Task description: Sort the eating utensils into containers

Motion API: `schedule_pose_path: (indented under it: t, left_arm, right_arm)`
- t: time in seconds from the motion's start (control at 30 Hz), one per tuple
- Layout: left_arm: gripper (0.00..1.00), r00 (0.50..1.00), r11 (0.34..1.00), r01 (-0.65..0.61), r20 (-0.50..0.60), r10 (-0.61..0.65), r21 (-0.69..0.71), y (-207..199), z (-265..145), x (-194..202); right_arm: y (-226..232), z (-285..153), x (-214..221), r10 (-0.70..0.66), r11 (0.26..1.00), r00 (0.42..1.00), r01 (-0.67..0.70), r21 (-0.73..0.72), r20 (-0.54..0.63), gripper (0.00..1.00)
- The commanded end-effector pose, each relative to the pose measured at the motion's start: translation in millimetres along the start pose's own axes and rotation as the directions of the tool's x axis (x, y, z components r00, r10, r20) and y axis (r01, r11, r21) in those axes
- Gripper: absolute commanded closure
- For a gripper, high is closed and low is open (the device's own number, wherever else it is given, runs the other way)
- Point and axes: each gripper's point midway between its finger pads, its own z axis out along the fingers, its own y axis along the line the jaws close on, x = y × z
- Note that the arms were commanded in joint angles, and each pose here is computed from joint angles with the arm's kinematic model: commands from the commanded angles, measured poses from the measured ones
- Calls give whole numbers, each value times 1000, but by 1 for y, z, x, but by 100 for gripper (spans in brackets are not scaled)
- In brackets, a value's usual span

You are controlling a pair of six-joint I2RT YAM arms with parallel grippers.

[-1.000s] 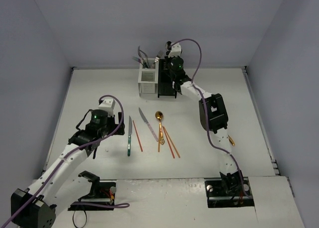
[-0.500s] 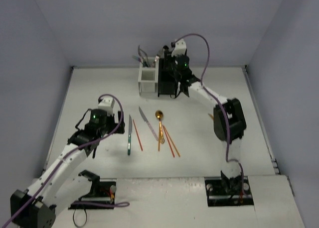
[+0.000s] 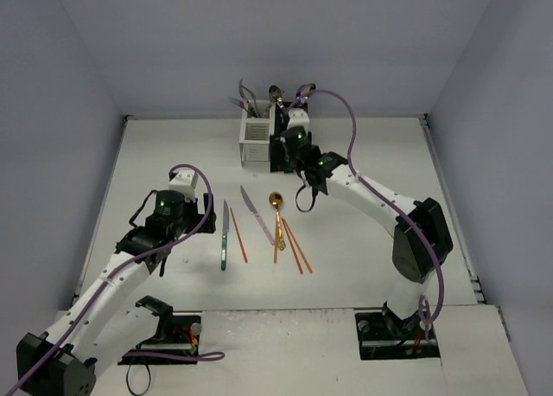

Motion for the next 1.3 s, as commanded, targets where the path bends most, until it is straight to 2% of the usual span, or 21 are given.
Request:
schedule_pose_path:
  t: [0.0, 0.27, 0.67, 0.8, 0.9, 1.13, 1.27]
  left_arm:
    - [14, 998, 1000, 17, 66, -18, 19, -7, -4, -27]
    - [14, 998, 1000, 20, 62, -20, 12, -5, -3, -26]
    - [14, 998, 1000, 18, 60, -19, 10, -5, -3, -26]
    - [14, 998, 1000, 17, 57, -18, 9, -5, -3, -25]
    - [14, 998, 1000, 18, 58, -18, 9, -5, -3, -25]
    - [14, 998, 1000, 16, 56, -16, 7, -5, -2, -25]
    - [14, 998, 1000, 15, 58, -15, 6, -5, -2, -25]
  right_arm:
    - [1, -11, 70, 89, 996, 977, -81, 49, -196, 42]
    - [8, 10, 144, 59, 997, 931, -39, 62, -359, 50]
    - [12, 30, 168, 51, 996, 916, -17, 89, -397, 66]
    - [10, 32, 168, 48, 995, 918, -9, 99, -393, 79]
    - [9, 31, 162, 41, 994, 926, -1, 106, -375, 99]
    - [12, 22, 131, 30, 996, 949, -2, 90, -313, 100]
    - [20, 5, 79, 19, 999, 978, -9, 49, -207, 100]
